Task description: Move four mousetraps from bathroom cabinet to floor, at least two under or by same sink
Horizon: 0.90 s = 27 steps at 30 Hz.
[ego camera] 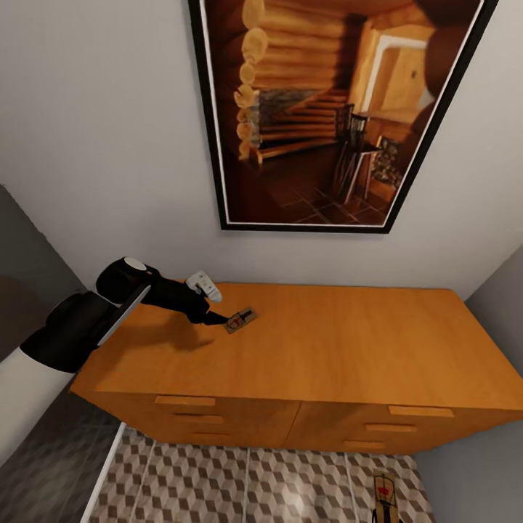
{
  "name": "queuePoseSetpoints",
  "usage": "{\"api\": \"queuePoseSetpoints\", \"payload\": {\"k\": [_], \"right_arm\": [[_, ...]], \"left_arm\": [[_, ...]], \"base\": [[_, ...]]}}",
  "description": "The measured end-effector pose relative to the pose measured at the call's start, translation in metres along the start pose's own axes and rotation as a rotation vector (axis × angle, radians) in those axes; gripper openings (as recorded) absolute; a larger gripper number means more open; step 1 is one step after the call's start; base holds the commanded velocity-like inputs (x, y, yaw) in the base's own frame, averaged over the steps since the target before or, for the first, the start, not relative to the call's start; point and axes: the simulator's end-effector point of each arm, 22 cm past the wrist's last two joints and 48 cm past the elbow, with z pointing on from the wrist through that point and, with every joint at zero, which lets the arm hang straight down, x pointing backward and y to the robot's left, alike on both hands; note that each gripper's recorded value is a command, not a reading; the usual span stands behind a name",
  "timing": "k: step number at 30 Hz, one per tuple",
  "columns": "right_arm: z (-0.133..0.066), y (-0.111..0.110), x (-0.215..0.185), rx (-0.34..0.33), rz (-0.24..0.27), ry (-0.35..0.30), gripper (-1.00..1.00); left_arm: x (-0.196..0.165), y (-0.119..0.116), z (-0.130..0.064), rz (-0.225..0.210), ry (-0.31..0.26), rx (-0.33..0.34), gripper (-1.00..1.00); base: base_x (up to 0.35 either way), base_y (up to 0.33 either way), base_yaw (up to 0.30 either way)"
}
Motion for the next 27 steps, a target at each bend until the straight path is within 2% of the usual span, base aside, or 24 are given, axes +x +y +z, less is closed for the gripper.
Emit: {"api": "queuePoseSetpoints", "payload": {"k": [9, 15, 18, 19, 22, 27], "right_arm": [[0.000, 0.000, 0.000, 0.000, 0.000, 0.002, -1.00], [-0.004, 0.011, 0.004, -0.006, 0.006, 0.021, -1.00], [-0.006, 0.012, 0.016, -0.005, -0.020, 0.075, -1.00], [-0.007, 0.010, 0.028, -0.003, -0.049, 0.126, -1.00], [-0.013, 0.006, 0.049, -0.004, -0.101, 0.216, -1.00], [-0.039, 0.011, 0.085, -0.082, -0.144, 0.329, -1.00]], "left_arm": [[0.004, -0.004, 0.004, 0.008, 0.015, 0.007, 1.00], [0.006, -0.005, 0.010, -0.007, 0.023, 0.017, 1.00], [0.005, -0.007, 0.013, -0.010, 0.022, 0.023, 1.00], [0.004, -0.009, 0.014, -0.011, 0.021, 0.027, 1.00], [0.001, -0.012, 0.015, -0.008, 0.016, 0.032, 1.00], [-0.001, -0.015, 0.016, -0.005, 0.012, 0.037, 1.00]], "base": [[0.038, 0.000, 0.000], [0.001, 0.000, 0.000], [0.000, 0.000, 0.000], [0.000, 0.000, 0.000], [0.000, 0.000, 0.000], [0.000, 0.000, 0.000]]}}
